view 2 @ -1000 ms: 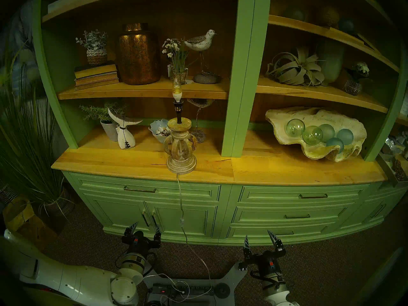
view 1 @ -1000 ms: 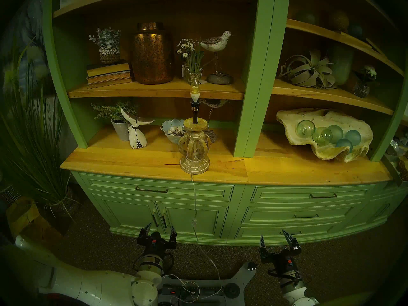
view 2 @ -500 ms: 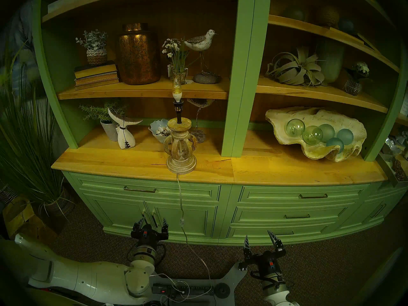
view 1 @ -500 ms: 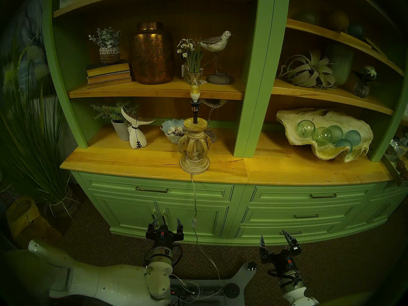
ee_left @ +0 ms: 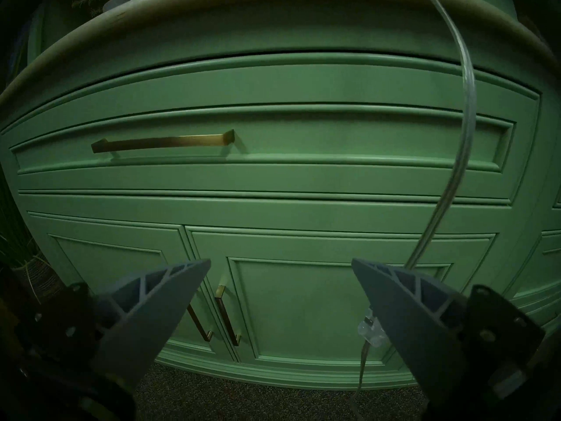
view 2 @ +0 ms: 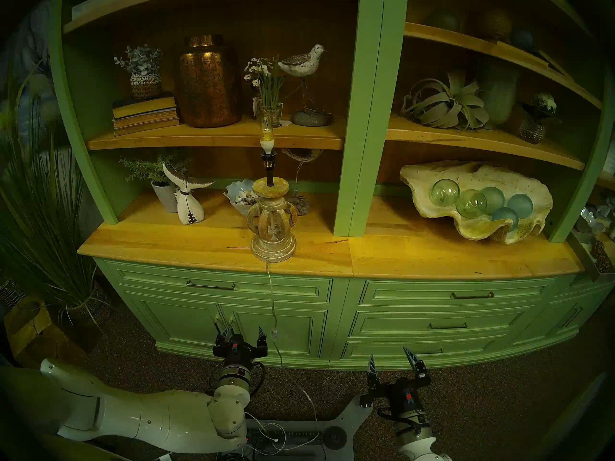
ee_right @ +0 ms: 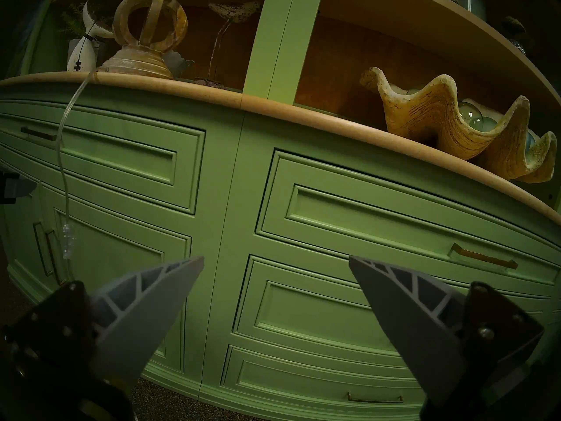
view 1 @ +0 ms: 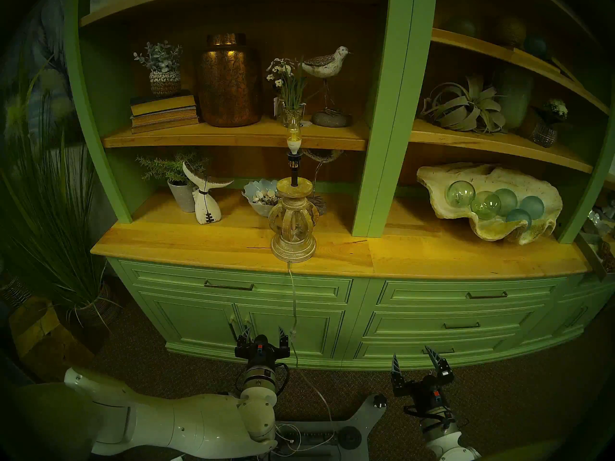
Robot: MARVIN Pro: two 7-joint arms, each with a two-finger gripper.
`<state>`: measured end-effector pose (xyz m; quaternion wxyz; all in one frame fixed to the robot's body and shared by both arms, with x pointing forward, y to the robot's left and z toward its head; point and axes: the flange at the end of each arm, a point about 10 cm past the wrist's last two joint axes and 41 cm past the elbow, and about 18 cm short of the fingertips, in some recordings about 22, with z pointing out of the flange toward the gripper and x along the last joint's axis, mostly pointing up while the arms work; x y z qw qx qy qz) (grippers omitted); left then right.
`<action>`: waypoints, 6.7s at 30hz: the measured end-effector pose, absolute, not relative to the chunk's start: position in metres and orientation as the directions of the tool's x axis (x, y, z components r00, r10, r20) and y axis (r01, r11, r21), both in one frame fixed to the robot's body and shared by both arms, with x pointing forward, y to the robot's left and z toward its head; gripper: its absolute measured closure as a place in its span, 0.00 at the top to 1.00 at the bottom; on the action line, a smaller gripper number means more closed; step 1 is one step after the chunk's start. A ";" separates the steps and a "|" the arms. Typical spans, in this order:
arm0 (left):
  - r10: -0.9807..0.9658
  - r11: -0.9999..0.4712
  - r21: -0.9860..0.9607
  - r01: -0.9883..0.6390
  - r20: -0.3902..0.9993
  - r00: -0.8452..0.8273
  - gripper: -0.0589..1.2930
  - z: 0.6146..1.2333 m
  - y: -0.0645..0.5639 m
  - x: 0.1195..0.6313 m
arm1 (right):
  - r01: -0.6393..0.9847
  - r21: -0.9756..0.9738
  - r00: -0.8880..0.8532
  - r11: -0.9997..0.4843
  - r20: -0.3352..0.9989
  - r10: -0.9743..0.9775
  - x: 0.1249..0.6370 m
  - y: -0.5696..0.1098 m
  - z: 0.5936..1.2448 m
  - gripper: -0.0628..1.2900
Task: Grab cable and switch light on
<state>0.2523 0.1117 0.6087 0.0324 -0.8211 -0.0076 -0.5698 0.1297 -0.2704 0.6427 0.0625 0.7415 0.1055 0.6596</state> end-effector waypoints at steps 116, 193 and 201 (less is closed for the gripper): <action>-0.184 -0.975 -0.209 0.078 0.952 0.244 0.98 0.554 0.073 0.274 | 0.073 0.231 0.101 -0.970 0.966 0.238 0.132 -0.270 0.644 0.97; 0.075 -0.996 0.060 0.068 0.969 0.234 0.03 0.561 0.080 0.279 | 0.076 0.226 0.088 -0.971 0.969 0.233 0.129 -0.267 0.652 0.97; 0.127 -0.990 0.109 0.089 0.963 0.239 0.03 0.570 0.087 0.280 | 0.076 0.227 0.088 -0.971 0.969 0.233 0.130 -0.267 0.652 0.97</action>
